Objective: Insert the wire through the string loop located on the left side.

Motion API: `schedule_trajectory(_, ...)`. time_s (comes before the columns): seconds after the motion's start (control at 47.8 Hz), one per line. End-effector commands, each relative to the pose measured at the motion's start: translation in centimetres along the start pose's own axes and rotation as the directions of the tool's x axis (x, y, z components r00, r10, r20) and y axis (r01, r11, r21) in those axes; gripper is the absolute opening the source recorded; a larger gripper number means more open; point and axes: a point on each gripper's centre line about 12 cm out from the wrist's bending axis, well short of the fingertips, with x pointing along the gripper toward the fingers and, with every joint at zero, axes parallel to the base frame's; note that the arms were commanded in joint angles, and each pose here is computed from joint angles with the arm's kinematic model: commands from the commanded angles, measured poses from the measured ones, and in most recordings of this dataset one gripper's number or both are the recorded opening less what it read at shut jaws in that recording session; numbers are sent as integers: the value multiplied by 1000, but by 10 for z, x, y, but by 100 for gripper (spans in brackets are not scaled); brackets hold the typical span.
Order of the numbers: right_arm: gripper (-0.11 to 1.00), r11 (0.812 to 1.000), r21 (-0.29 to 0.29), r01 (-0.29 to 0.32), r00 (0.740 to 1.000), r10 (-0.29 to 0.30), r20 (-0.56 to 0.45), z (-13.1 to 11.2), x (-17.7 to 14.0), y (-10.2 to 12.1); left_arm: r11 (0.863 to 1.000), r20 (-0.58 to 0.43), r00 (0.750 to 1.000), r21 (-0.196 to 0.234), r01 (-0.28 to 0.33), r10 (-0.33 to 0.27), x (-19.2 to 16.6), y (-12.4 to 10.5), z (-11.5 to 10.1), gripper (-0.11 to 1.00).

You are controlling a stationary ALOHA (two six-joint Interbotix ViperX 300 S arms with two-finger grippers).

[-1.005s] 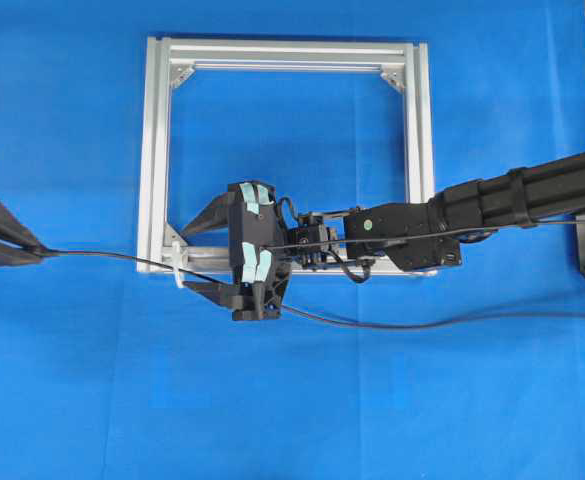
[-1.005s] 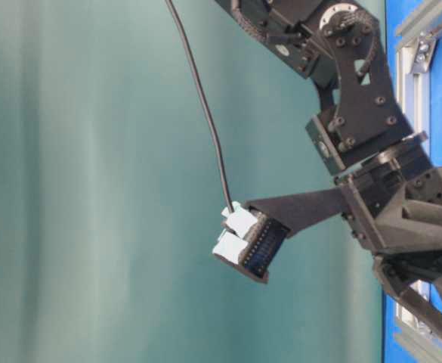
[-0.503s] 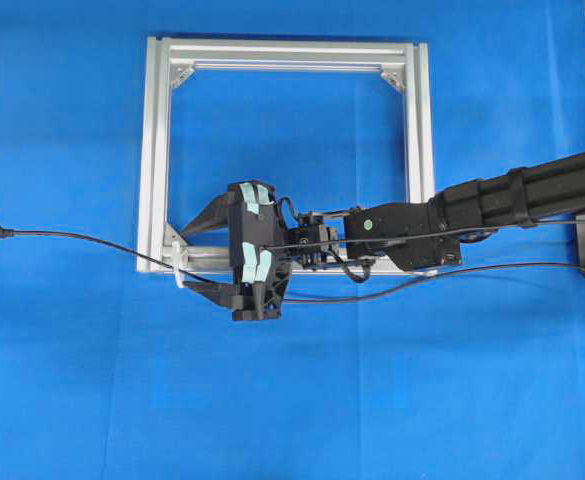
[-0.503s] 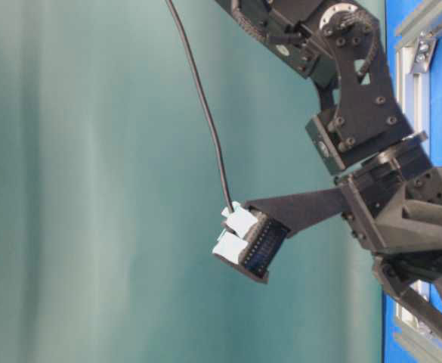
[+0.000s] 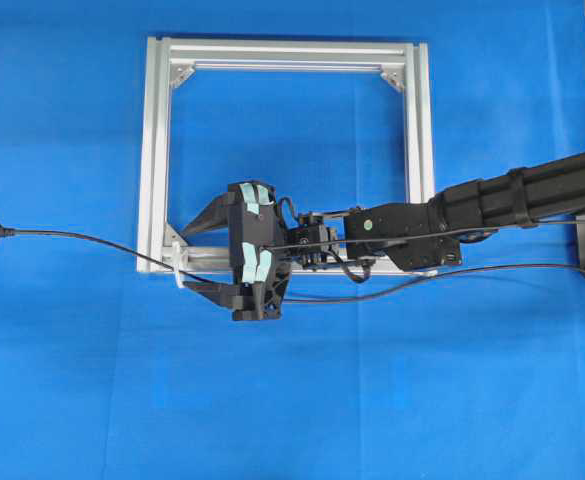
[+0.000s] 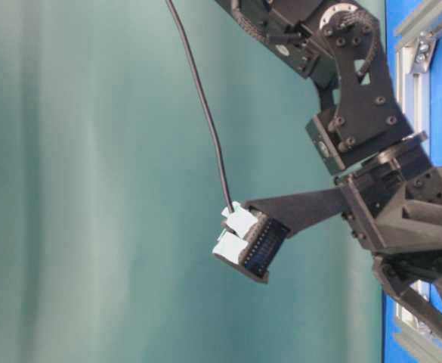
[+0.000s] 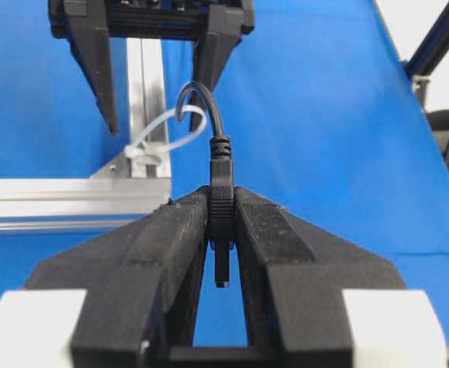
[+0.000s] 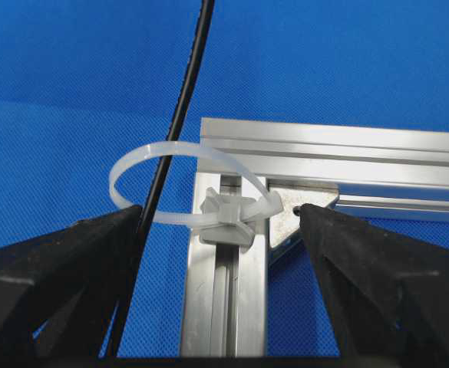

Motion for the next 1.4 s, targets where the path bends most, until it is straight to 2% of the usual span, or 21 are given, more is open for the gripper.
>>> schedule_trajectory(0.0,95,1000,-3,-14,998,14,66,29,-11,7,1000,-2,1000,2,-4,4,3,0,1,20)
schedule_trajectory(0.168,95,1000,-7,-16,997,17,76,34,-14,8,1000,-15,1000,0,-10,10,6,2,-3,70)
schedule_trajectory(0.251,95,1000,-9,-17,997,18,78,35,-14,8,1000,-18,1000,-1,-14,14,7,2,-3,88)
schedule_trajectory(0.377,95,1000,-9,-17,997,18,79,36,-15,8,1000,-18,1000,-4,-23,23,7,3,-3,84)
schedule_trajectory(0.67,95,1000,-9,-17,997,17,78,39,-17,9,999,-12,999,-11,-42,42,7,6,-2,84)
schedule_trajectory(1.382,95,1000,-13,-8,989,10,145,108,-66,11,999,-11,999,-14,-51,51,7,7,-2,84)
